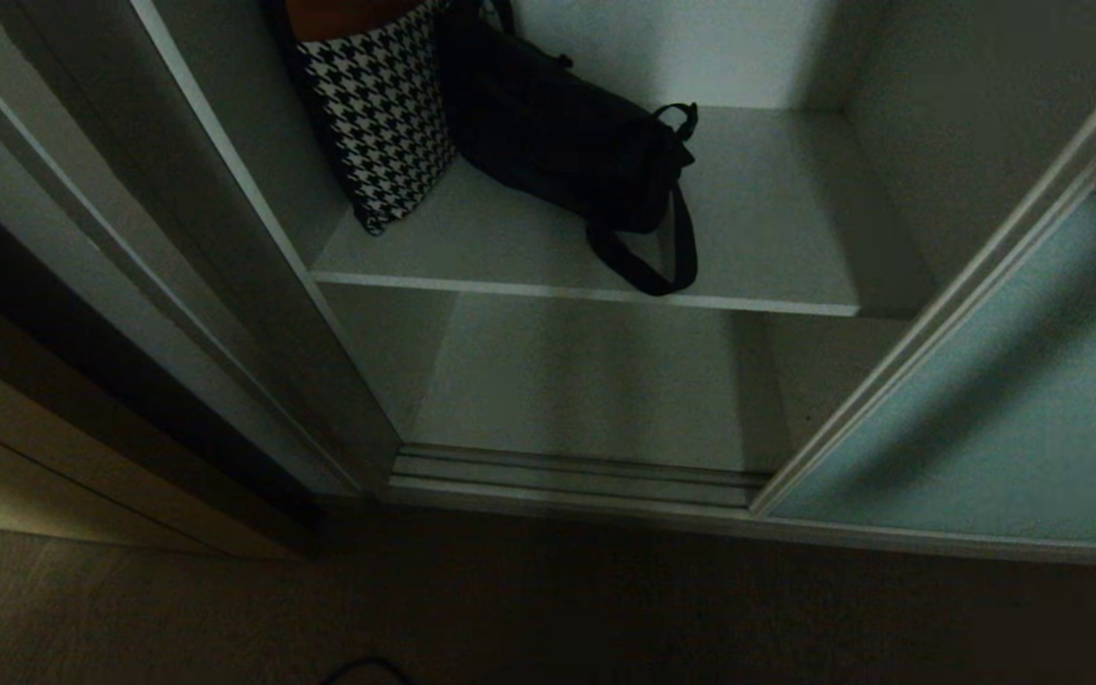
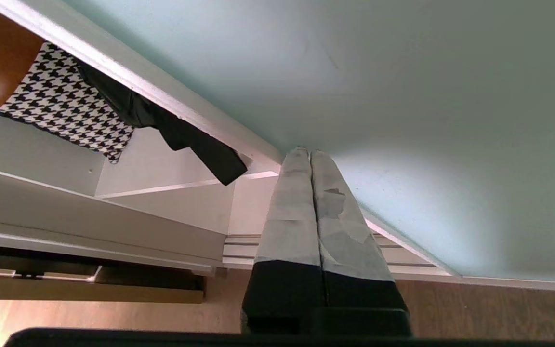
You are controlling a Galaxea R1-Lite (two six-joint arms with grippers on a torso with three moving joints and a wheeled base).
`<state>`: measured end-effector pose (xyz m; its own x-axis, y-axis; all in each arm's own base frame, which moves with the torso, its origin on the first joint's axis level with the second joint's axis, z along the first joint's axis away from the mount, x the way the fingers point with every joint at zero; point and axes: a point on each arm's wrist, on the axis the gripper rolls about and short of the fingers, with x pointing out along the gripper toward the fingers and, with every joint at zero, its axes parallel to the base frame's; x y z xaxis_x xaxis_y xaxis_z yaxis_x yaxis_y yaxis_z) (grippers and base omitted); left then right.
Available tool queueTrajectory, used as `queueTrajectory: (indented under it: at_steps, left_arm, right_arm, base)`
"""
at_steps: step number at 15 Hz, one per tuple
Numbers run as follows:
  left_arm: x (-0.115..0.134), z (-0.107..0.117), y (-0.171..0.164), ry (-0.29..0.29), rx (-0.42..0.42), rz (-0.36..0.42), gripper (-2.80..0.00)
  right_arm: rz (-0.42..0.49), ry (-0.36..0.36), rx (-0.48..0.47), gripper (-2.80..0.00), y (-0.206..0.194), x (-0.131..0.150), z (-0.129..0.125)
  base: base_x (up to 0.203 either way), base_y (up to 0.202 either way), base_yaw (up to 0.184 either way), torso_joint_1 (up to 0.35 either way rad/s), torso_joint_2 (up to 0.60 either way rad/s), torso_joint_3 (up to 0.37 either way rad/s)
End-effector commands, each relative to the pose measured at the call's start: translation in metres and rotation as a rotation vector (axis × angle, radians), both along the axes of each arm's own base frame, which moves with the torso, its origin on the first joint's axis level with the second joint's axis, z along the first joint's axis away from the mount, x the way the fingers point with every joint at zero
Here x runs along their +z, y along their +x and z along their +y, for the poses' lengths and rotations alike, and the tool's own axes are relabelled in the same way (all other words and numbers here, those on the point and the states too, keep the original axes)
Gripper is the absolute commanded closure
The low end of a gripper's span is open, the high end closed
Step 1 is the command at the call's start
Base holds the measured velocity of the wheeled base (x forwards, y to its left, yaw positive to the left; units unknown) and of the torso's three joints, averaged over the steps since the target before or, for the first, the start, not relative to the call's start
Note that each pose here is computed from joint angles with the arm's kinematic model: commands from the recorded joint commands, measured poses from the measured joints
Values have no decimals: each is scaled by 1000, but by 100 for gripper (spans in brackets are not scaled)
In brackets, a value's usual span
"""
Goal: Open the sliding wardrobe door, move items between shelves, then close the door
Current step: Close the door
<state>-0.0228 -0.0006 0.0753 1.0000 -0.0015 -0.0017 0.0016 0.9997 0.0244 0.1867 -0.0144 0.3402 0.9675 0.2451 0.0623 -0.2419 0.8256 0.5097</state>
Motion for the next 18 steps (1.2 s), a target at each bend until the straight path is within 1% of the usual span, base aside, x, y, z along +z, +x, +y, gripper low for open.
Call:
queueTrajectory:
  at_steps: [1,4,8,11,13,16,18]
  left_arm:
    - [0,0,0,0,0,0,0]
    - [0,0,0,0,0,1,0]
    - [0,0,0,0,0,1,0]
    - [0,0,0,0,0,1,0]
    - [0,0,0,0,0,1,0]
    - [0,0,0,0,0,1,0]
    - [0,0,0,0,0,1,0]
  right_arm:
    - [6,3,24,0,2,-1,3]
    - [6,-1,89,0,4,-1,15]
    - [1,-10,204,0,4,-1,37]
    - [-25,-11,352,0,-2,1,65]
    - [-53,-8,440,0,-21,5,77]
    - [-118,-10,519,0,-62,5,67]
    - [-156,-12,544,0,-86,3,60]
  base:
    - [0,0,0,0,0,0]
    - [0,0,0,0,0,0]
    - [0,0,0,0,0,0]
    - [0,0,0,0,0,0]
    - [0,0,0,0,0,0]
    - [0,0,0,0,0,0]
    - [0,0,0,0,0,0]
